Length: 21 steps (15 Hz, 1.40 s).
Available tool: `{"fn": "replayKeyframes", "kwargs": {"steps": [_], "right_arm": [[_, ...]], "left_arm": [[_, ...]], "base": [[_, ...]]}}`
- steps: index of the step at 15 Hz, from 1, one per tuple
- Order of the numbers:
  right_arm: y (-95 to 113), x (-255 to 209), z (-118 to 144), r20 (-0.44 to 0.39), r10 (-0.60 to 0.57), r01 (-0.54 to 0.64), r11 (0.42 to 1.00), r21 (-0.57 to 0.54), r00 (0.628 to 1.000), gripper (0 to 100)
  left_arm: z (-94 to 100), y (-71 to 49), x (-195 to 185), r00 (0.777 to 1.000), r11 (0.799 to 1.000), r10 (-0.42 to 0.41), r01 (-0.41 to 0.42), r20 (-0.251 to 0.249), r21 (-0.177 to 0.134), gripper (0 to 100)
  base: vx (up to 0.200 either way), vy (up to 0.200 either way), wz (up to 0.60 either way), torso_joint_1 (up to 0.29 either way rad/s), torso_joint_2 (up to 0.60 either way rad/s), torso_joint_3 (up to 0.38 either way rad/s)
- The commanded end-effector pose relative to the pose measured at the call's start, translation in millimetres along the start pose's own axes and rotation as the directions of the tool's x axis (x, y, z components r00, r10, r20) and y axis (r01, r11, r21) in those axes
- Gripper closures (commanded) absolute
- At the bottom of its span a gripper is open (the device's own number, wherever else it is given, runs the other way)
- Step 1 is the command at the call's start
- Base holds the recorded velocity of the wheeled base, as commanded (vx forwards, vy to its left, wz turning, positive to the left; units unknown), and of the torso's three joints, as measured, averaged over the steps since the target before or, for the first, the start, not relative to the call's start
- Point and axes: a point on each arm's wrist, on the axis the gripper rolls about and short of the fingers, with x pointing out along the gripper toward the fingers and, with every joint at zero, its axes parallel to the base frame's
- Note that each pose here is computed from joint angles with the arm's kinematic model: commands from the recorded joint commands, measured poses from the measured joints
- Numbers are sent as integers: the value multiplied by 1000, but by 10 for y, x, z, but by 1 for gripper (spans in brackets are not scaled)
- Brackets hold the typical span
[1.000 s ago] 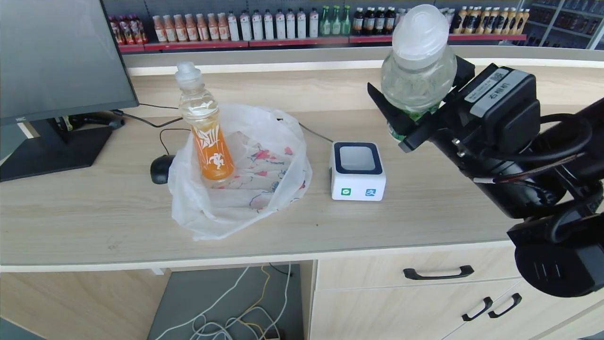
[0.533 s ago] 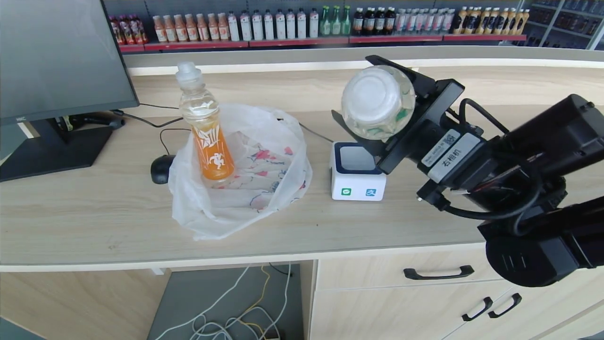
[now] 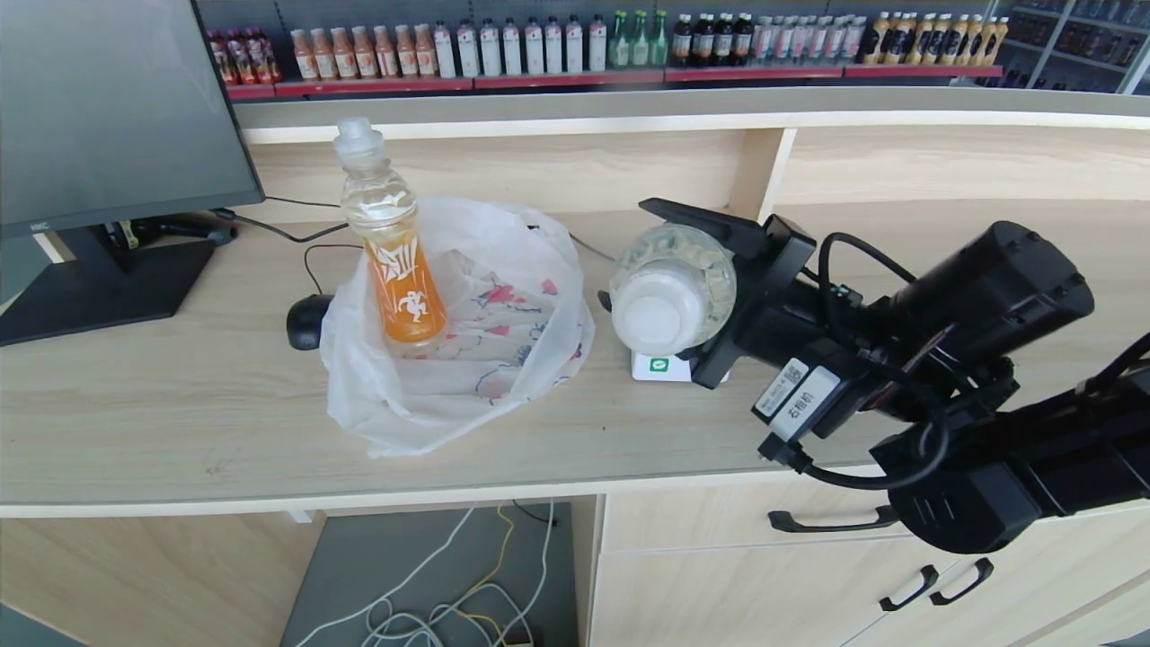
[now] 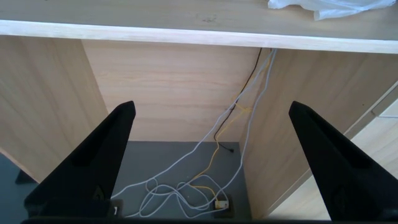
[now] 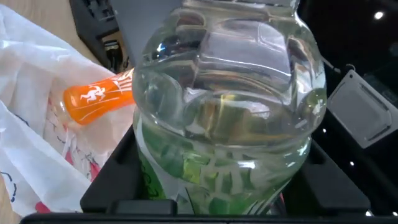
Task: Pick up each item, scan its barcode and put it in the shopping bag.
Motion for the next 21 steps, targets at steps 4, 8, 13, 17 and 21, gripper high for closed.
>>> {"fn": "replayKeyframes", "kwargs": {"steps": [4,8,13,17,21], "right_arm": [[94,-108,-159,-7,42,-43,999,-32,999,100],[134,-117,-198,-1,54,-54,998,-26,999,100],[198,-149,-242,-7,71,-71,997,-14,997,100],[282,-223,-343,-19,97,-97,995,-11,995,100],[294,-224,-345,-11,102,-102,995,-12,995,100]], "left_arm": [[-1,0,0,1000,1000,-1,1,-1,0,0],[-1,0,0,1000,1000,1,-1,-1,0,0],[0,0,0,1000,1000,-1,1,0,0,0],[0,0,0,1000,1000,1,-1,0,-1,0],[0,0,0,1000,1000,1,-1,0,0,0]], "base": [[0,0,0,0,0,0],[0,0,0,0,0,0],[0,0,0,0,0,0],[0,0,0,0,0,0],[0,0,0,0,0,0]]}}
